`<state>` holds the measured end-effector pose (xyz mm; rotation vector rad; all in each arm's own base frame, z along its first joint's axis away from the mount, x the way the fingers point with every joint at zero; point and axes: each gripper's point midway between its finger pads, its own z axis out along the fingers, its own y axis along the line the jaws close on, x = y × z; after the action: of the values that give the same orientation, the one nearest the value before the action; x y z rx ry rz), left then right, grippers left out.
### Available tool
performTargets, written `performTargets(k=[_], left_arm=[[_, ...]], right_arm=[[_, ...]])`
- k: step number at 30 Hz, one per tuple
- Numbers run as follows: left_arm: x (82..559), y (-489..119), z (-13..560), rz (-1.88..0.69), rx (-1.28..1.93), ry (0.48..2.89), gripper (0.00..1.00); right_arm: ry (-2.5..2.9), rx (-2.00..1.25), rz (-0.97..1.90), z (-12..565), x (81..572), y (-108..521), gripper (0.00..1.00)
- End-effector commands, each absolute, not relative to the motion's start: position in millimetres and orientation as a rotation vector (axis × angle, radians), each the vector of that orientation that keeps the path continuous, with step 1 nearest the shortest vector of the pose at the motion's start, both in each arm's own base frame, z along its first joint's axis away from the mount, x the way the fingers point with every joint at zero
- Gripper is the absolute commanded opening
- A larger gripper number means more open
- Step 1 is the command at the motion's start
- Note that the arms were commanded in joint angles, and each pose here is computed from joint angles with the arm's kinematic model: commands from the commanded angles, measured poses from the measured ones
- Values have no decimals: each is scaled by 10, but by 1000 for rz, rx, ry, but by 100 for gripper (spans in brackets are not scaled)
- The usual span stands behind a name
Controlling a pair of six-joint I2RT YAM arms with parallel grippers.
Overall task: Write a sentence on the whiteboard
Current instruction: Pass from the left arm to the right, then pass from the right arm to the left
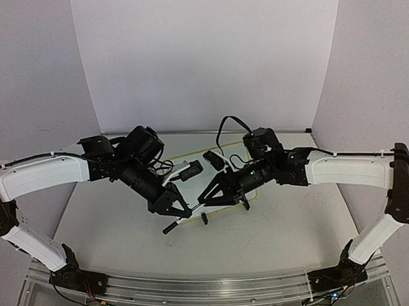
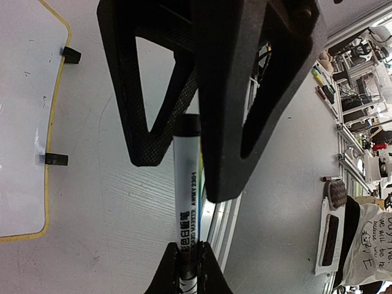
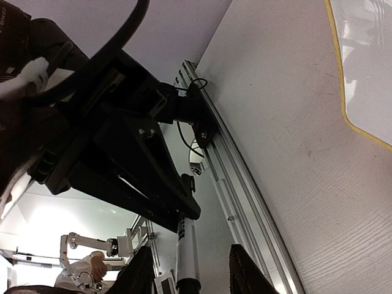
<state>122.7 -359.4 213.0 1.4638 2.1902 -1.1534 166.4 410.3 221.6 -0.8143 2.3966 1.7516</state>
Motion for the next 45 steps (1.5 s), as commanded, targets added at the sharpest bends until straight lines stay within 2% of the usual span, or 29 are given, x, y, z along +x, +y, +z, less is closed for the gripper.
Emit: performTargets(k=[1,6,7,8,9,10,12,13,15,18,23,26,28,32,35,45], left_arm=[[1186,-3684,2308,-1198,1519,2110,0],[1274,-3697,2285,-1150,1482,2112,0],[1312,-3702,2276,-1132,1461,2110,1],[1359,-3696,2253,-1108,1425,2122,6],[1409,-3698,2243,-1089,1385,2130,15],[1476,-3684,2233,-1058,1326,2146,29],[1610,-3679,2273,-1033,1201,2129,64],[1652,-3681,2312,-1049,1132,2111,73],[1681,-3680,2414,-1118,1019,2068,83],[1700,-3643,2497,-1200,882,2047,90],[1727,-3533,2651,-1360,727,2015,94],[1648,-3516,2802,-1516,720,1951,93],[1570,-3510,2872,-1582,744,1929,88],[1525,-3448,2963,-1625,748,1904,64],[1513,-3384,2960,-1654,730,1902,56],[1441,-3389,2950,-1767,733,1873,55]], right_arm=[[2315,-874,1805,2392,1642,4228,27],[2294,-897,1828,2386,1607,4262,2],[2292,-893,1820,2383,1612,4256,0],[2293,-879,1796,2363,1636,4248,0],[2288,-862,1768,2357,1669,4238,0],[2282,-840,1732,2348,1710,4220,0],[2250,-793,1665,2398,1802,4157,0],[2235,-760,1633,2424,1861,4118,0],[2189,-700,1597,2512,1966,4034,0],[2086,-653,1623,2690,2021,3949,0],[1966,-688,1688,2914,1935,3884,0],[1913,-702,1708,3005,1896,3858,0],[1890,-705,1717,3040,1877,3842,0],[1854,-703,1719,3108,1852,3797,0],[1831,-688,1711,3153,1841,3750,0],[1761,-673,1735,3284,1788,3667,0]])
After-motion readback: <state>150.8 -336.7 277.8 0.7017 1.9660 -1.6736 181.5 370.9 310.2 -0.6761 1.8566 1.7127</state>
